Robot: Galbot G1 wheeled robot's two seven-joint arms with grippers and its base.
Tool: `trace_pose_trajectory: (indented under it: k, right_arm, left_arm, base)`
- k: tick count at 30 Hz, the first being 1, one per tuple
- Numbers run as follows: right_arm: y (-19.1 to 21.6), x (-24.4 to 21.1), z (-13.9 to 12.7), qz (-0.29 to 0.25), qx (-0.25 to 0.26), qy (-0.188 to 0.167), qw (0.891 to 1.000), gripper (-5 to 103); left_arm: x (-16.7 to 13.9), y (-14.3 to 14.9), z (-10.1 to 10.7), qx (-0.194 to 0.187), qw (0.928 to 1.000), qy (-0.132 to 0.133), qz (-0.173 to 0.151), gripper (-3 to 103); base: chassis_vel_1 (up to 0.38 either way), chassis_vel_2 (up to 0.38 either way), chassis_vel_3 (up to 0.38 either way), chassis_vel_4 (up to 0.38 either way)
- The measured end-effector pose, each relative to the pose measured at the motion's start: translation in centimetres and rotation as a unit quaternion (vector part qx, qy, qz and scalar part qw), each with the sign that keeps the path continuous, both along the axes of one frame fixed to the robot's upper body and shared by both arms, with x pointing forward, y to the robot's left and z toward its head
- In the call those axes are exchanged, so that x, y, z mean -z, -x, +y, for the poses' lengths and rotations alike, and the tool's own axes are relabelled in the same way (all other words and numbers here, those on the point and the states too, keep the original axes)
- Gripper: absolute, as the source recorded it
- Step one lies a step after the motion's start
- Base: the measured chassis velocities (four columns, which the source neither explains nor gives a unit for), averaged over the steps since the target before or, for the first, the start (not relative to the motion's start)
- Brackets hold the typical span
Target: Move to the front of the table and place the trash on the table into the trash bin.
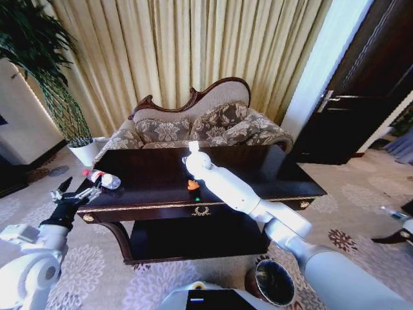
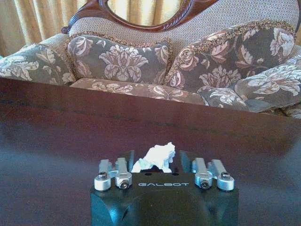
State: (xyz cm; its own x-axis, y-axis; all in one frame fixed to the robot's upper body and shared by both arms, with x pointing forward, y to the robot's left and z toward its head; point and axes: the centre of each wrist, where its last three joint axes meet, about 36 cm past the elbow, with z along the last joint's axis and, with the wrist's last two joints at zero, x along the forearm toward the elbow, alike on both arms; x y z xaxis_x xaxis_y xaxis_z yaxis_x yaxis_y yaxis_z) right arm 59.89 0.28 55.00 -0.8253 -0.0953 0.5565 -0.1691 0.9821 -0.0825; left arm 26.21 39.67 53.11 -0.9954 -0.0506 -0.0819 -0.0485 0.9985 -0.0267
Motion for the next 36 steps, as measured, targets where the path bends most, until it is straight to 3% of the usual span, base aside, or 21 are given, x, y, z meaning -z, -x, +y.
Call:
trace_pose_trajectory:
  k: [6, 10, 13, 15, 17, 18, 21, 22, 25, 29, 31, 32, 34, 35, 36]
  right_arm:
    - [0.0, 0.2, -0.4, -0.002, 0.001, 0.005, 1.000, 30]
    - [0.1, 0.2, -0.5, -0.003, 0.002, 0.006, 1.000, 19]
    - [0.2, -0.4, -0.6, -0.023, 0.008, -0.007, 1.000, 3]
    - [0.3, -0.7, -0.7, -0.038, 0.008, -0.019, 0.999, 2]
    - [1.1, -1.8, -1.6, -0.106, -0.009, -0.050, 0.993, 1]
    - [1.1, -1.8, -1.6, -0.106, -0.009, -0.050, 0.993, 1]
    - [2.2, -2.8, -3.8, -0.202, -0.046, -0.069, 0.976, 1]
    - [2.2, -2.8, -3.8, -0.202, -0.046, -0.069, 0.976, 1]
    - [3.7, -3.8, -6.7, -0.266, -0.057, -0.084, 0.958, 1]
    - [4.4, -4.3, -8.6, -0.279, -0.050, -0.088, 0.955, 1]
    - [5.3, -4.2, -11.6, -0.284, -0.044, -0.091, 0.953, 1]
    - [5.3, -4.2, -11.6, -0.284, -0.044, -0.091, 0.953, 1]
    - [5.9, -3.1, -15.0, -0.278, -0.042, -0.085, 0.956, 1]
    - [5.9, -3.1, -15.0, -0.278, -0.042, -0.085, 0.956, 1]
    - [6.3, -2.0, -17.7, -0.275, -0.042, -0.075, 0.958, 1]
  left_arm:
    - [0.0, -0.1, 0.1, 0.001, 1.0000, 0.001, 0.000, 100]
    - [0.0, -0.1, 0.1, 0.002, 1.0000, 0.001, -0.001, 100]
    - [0.0, -0.1, 0.1, 0.002, 1.0000, 0.002, -0.001, 100]
    - [0.0, -0.2, 0.2, 0.002, 1.0000, 0.003, -0.002, 100]
    - [0.1, -0.2, 0.3, 0.001, 1.0000, 0.003, -0.003, 100]
    - [0.1, -0.2, 0.3, 0.001, 1.0000, 0.003, -0.003, 100]
    - [0.2, -0.2, 0.4, 0.000, 1.0000, 0.003, -0.006, 100]
    - [0.2, -0.2, 0.4, 0.000, 1.0000, 0.003, -0.006, 100]
    - [0.3, -0.3, 0.6, 0.002, 1.0000, 0.004, -0.009, 100]
    - [0.4, -0.3, 0.7, 0.003, 0.9999, 0.006, -0.011, 100]
    - [0.5, -0.5, 0.9, 0.007, 0.9998, 0.007, -0.019, 100]
    - [0.5, -0.5, 0.9, 0.007, 0.9998, 0.007, -0.019, 100]
    - [0.6, -0.7, 1.2, 0.014, 0.9995, 0.008, -0.026, 100]
    - [0.6, -0.7, 1.2, 0.014, 0.9995, 0.008, -0.026, 100]
    - [0.5, -0.8, 1.3, 0.020, 0.9993, 0.009, -0.032, 100]
  base:
    - [0.000, 0.000, 0.000, 0.000]
    - [0.000, 0.000, 0.000, 0.000]
    - [0.000, 0.000, 0.000, 0.000]
    - [0.000, 0.000, 0.000, 0.000]
    - [0.000, 0.000, 0.000, 0.000]
    - [0.000, 0.000, 0.000, 0.000]
    - [0.000, 0.000, 0.000, 0.000]
    - [0.000, 0.000, 0.000, 0.000]
    - [0.000, 0.000, 0.000, 0.000]
    - [0.000, 0.000, 0.000, 0.000]
    - [0.000, 0.000, 0.000, 0.000]
    - [0.000, 0.000, 0.000, 0.000]
    - [0.000, 0.000, 0.000, 0.000]
    - [0.000, 0.000, 0.000, 0.000]
    - [0.000, 0.000, 0.000, 0.000]
